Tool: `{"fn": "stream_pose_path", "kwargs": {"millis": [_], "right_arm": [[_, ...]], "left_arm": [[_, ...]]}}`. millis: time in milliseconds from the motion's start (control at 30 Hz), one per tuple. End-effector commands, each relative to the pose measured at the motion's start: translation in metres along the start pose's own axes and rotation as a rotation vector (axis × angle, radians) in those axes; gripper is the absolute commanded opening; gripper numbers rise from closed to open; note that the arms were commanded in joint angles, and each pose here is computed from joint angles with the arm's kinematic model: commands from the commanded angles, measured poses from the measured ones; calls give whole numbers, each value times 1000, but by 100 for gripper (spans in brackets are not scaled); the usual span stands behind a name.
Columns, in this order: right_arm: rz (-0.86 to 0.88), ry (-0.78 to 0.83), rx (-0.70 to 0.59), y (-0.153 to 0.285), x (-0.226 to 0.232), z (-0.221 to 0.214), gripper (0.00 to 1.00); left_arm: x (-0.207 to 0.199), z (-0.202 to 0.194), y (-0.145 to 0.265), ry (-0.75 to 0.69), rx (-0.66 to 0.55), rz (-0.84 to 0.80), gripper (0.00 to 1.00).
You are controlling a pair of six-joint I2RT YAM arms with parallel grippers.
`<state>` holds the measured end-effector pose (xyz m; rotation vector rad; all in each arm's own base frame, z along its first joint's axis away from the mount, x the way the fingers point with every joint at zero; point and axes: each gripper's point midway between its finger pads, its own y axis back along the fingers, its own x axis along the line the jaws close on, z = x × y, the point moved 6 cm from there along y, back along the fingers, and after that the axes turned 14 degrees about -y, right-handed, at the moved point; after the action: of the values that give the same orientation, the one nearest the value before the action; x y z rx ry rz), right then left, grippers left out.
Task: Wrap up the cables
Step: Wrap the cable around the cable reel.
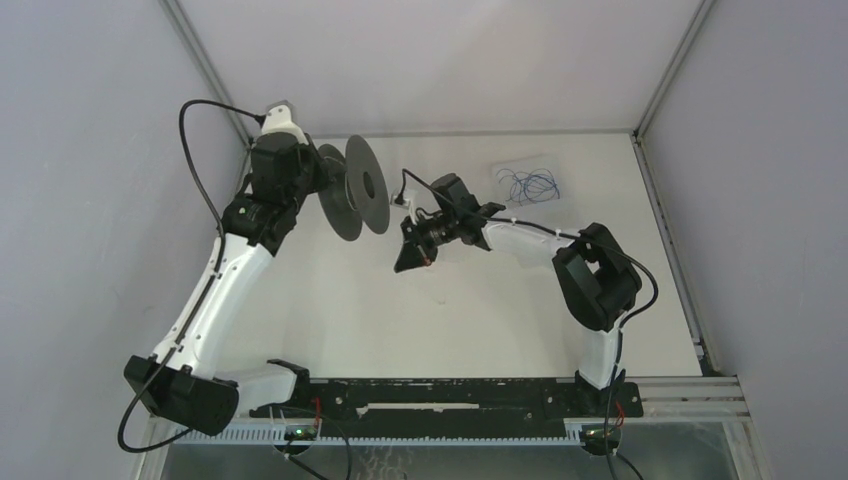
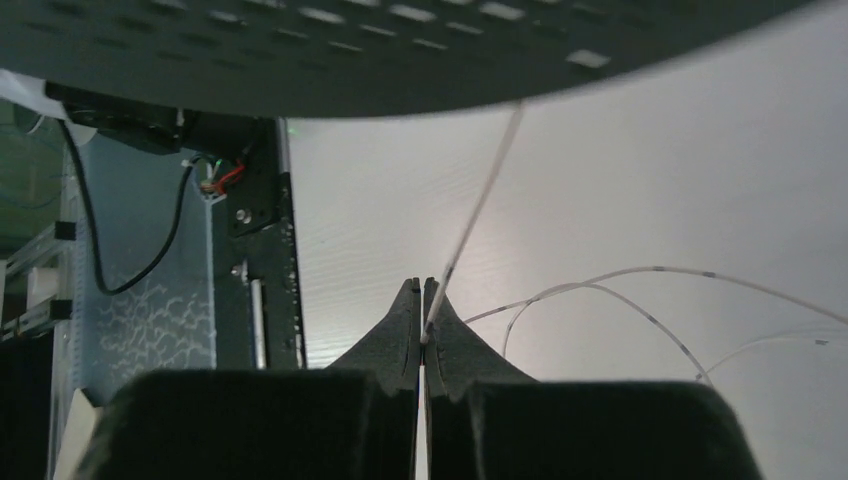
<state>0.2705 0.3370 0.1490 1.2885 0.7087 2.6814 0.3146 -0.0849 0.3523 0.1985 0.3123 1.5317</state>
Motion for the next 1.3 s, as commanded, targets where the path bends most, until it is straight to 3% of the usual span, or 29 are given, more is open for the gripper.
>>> {"fn": "stream_pose_path", "kwargs": {"millis": [0,600,1267], "right_arm": [[127,54,27,0,56,-2,1],[340,88,82,30,146,36,8],[230,123,-106,88,171,110,8]], "left_arm": [[14,49,-1,65,-224,119,0],[25,24,-18,-39,-222,211,0],[6,0,-7,-248,-266,157,0]]}}
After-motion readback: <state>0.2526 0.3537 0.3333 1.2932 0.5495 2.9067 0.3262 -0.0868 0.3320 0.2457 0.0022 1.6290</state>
